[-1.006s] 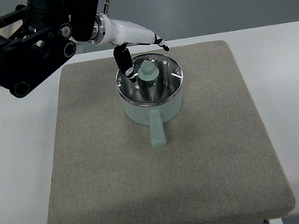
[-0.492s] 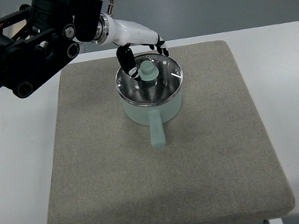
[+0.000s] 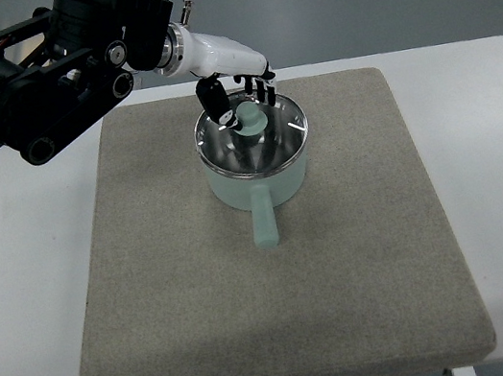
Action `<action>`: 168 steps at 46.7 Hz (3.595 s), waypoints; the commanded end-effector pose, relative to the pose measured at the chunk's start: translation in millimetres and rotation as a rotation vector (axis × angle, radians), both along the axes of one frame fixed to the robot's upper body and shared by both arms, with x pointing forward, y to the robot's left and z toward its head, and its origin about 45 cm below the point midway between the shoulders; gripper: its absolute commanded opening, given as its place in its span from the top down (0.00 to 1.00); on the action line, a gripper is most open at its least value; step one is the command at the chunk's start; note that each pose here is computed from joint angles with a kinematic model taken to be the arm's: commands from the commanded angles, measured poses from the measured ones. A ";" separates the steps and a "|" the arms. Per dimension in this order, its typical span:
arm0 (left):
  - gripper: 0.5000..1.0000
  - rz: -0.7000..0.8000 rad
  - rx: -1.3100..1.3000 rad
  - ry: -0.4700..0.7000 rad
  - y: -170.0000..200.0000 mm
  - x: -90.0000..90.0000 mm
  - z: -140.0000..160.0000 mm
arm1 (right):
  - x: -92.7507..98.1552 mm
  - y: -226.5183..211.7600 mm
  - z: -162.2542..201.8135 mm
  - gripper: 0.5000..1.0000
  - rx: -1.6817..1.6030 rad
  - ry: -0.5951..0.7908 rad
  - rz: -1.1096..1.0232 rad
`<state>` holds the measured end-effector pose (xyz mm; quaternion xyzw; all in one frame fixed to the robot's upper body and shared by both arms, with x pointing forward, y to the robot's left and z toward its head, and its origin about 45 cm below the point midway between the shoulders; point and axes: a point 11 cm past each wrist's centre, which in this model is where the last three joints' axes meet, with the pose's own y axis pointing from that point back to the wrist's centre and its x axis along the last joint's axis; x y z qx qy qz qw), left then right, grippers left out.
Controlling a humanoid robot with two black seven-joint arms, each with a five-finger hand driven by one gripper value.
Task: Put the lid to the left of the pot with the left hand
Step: 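Lower the left hand and close fingers around the green lid knob, then lift the glass lid off the saucepan with the left hand, then lower the lid onto the board beside the saucepan and release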
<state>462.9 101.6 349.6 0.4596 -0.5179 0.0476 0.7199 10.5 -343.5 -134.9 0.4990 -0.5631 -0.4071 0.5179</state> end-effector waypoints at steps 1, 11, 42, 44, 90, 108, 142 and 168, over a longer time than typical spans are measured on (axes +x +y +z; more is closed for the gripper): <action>0.51 0.000 -0.001 -0.002 -0.2 0.1 0.9 | 0.0 0.0 0.0 0.16 0.000 0.000 0.000; 0.63 -0.004 -0.003 0.000 -1.2 -0.7 1.0 | 0.0 0.0 0.0 0.16 0.000 0.000 0.000; 0.83 -0.009 -0.001 -0.005 -0.1 -1.7 3.2 | 0.0 -0.2 0.0 0.16 -0.001 0.000 0.000; 0.83 -0.009 -0.001 -0.005 0.5 -1.6 3.4 | 0.0 0.0 0.0 0.16 0.000 0.000 0.001; 1.00 -0.028 0.005 -0.031 -5.0 -3.1 13.7 | 0.0 -0.2 0.0 0.16 -0.001 0.000 0.000; 1.00 -0.051 0.003 -0.058 -9.4 -6.4 27.0 | 0.0 -0.2 0.0 0.16 -0.001 0.000 0.000; 1.00 0.196 0.031 -0.153 140.2 0.0 75.6 | 0.0 0.0 0.0 0.16 0.000 0.000 0.000; 1.00 0.301 0.011 0.050 183.3 -15.6 -24.6 | 0.0 0.0 0.0 0.16 0.000 0.000 0.000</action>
